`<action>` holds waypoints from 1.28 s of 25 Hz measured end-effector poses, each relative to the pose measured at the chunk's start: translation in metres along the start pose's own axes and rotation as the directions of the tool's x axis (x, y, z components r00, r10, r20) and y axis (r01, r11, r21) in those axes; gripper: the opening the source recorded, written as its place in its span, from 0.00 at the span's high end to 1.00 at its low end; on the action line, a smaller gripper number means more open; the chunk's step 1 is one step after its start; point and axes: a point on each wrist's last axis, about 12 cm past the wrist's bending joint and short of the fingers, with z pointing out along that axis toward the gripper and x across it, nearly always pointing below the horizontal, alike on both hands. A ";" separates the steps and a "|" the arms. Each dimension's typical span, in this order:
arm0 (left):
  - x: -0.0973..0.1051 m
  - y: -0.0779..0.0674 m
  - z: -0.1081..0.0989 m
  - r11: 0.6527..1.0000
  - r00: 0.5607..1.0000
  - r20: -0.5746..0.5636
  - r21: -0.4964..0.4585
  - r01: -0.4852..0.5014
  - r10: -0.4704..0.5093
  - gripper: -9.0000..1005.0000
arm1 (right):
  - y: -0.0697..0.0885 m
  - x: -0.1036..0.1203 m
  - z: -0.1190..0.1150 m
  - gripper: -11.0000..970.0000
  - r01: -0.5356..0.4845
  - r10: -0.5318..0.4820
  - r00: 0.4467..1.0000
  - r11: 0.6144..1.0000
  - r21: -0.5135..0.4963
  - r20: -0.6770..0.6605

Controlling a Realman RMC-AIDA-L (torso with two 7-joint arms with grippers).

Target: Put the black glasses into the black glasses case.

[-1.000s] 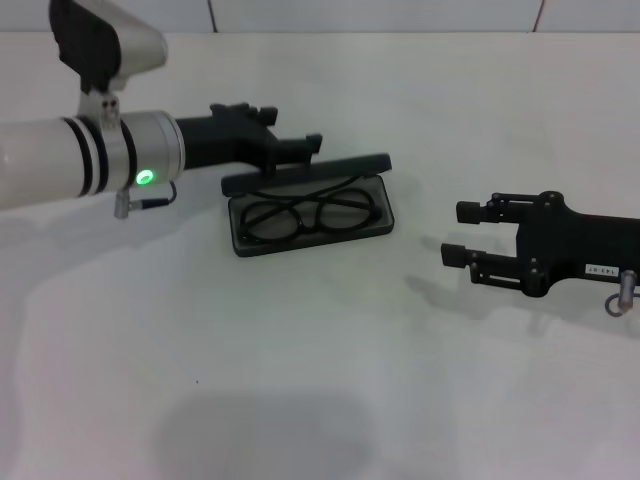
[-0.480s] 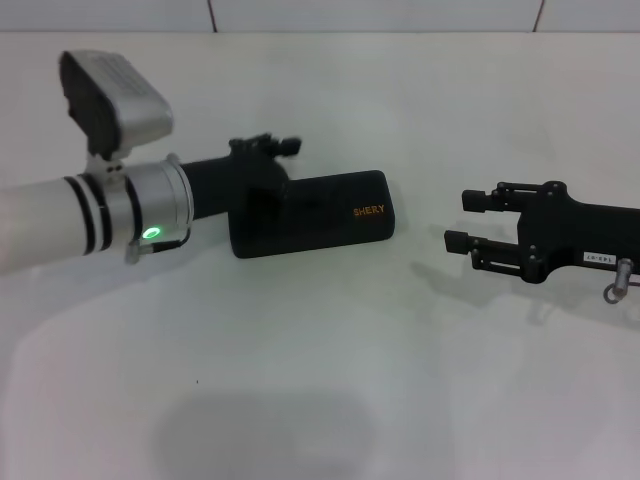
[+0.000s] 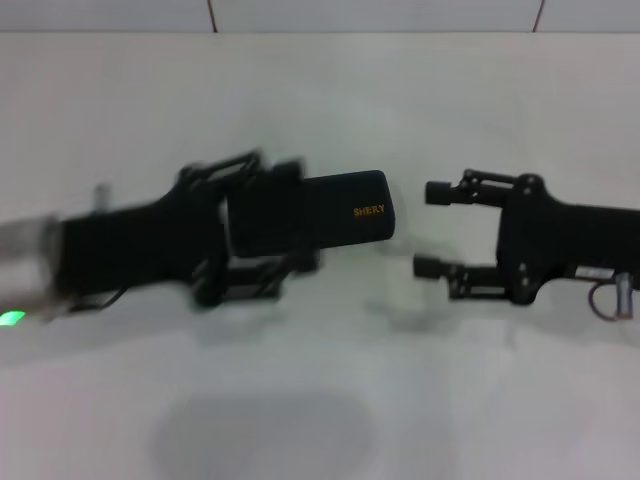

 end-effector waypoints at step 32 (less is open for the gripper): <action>0.025 -0.031 -0.025 0.996 0.999 -0.041 -0.074 -0.039 0.037 0.17 | 0.019 0.010 0.018 0.09 0.168 -0.161 0.984 0.980 -0.107 0.072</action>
